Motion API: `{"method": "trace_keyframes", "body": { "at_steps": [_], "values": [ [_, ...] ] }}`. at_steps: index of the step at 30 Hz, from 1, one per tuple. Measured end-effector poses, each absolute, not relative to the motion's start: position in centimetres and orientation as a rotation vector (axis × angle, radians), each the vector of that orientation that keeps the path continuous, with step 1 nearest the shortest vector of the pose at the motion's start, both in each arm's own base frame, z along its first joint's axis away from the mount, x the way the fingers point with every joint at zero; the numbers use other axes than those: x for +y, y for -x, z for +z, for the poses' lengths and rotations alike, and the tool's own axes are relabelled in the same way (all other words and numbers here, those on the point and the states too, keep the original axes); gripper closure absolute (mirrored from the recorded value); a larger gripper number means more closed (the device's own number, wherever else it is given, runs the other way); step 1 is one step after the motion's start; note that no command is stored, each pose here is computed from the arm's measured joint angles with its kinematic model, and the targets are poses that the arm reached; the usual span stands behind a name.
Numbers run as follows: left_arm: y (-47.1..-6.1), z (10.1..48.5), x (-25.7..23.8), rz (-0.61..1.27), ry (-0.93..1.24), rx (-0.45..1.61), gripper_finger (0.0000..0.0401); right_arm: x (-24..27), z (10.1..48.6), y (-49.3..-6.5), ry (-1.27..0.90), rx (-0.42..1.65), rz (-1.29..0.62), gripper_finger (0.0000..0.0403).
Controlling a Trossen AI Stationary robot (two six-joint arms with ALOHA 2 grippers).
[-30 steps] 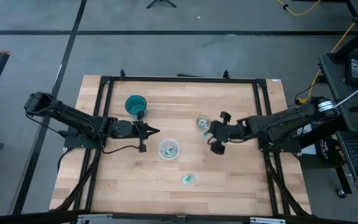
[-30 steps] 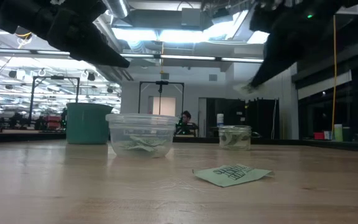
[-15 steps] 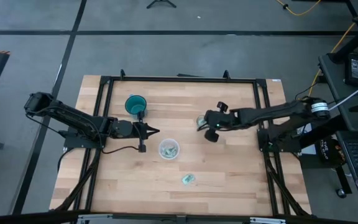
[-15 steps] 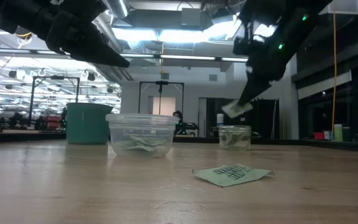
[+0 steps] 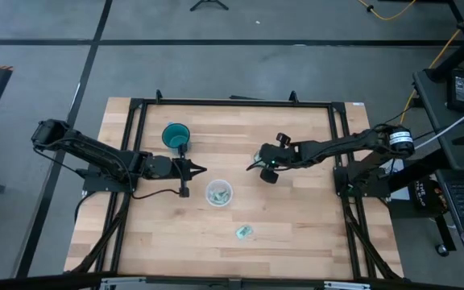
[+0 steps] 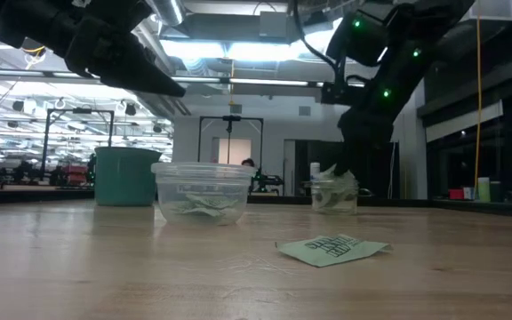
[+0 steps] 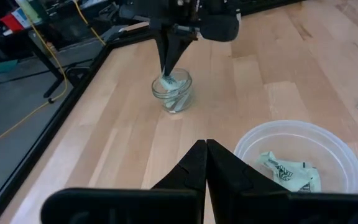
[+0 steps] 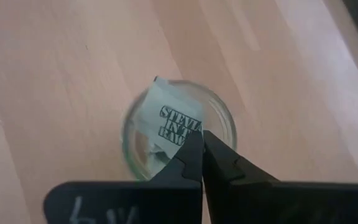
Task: Pick and place Stevia / Truvia into bins
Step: Put the white stevia packet into the transparent glass container
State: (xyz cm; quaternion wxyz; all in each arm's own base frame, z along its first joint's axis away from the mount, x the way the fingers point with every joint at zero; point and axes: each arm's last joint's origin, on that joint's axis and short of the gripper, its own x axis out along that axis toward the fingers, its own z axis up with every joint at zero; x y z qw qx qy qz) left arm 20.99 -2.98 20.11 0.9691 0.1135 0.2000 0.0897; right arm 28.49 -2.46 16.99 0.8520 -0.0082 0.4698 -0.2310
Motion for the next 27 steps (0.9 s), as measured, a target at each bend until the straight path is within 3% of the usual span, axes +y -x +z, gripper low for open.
{"method": "trace_keyframes", "body": {
  "at_steps": [27],
  "values": [
    [-21.0,20.1,-3.0,0.18,-0.23,0.409,0.0397,-3.1,15.4,-29.0,-0.014,1.035,-0.47,0.0398]
  ]
}}
